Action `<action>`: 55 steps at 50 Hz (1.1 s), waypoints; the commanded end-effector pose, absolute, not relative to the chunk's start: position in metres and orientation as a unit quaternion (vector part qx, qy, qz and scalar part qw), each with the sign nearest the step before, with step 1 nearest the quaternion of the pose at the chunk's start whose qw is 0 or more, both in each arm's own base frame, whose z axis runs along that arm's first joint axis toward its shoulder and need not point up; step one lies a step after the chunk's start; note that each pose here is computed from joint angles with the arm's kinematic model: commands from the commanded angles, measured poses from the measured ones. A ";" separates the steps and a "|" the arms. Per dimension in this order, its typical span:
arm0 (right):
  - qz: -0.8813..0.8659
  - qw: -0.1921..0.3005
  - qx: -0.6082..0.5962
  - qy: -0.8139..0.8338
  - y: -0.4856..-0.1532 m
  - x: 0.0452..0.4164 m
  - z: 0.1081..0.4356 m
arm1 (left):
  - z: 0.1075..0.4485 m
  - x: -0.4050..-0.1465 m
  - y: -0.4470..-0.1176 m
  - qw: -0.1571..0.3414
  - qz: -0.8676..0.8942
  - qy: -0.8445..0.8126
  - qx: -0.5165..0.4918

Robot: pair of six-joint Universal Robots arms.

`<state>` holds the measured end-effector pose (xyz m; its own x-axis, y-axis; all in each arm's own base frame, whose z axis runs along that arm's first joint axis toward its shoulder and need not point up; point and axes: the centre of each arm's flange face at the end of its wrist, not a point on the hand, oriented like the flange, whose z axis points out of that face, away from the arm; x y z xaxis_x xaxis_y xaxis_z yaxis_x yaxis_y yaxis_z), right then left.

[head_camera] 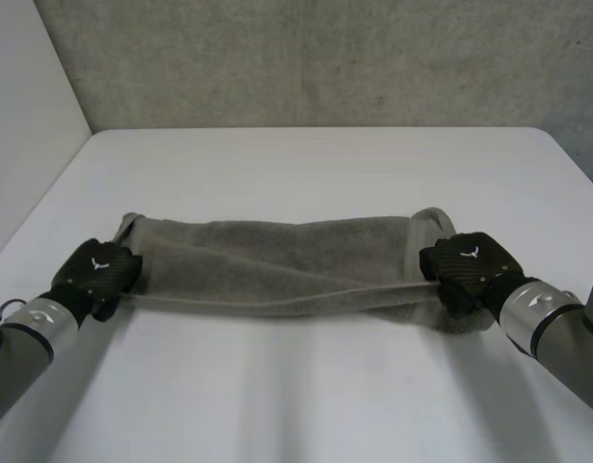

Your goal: Fold the laundry

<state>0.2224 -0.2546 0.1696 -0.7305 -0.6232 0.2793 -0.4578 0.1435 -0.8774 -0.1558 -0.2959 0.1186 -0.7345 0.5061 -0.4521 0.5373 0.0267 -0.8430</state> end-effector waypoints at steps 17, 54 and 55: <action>-0.581 0.030 -0.411 0.702 -0.230 0.195 0.317 | 0.264 -0.159 -0.238 -0.027 -0.719 0.644 0.260; -0.792 -0.079 -0.342 0.499 -0.378 0.271 0.383 | 0.308 -0.214 -0.391 -0.002 -0.800 0.550 0.238; -0.793 -0.079 -0.342 0.498 -0.378 0.271 0.384 | 0.337 -0.218 -0.393 -0.017 -0.834 0.513 0.205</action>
<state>0.2562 -0.3607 0.2928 -0.5731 -0.5031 0.6469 -0.6626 -0.1802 -0.7270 -0.2002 -0.3734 0.2433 -0.8399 0.3556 -0.4099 0.3542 -0.2130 -0.9106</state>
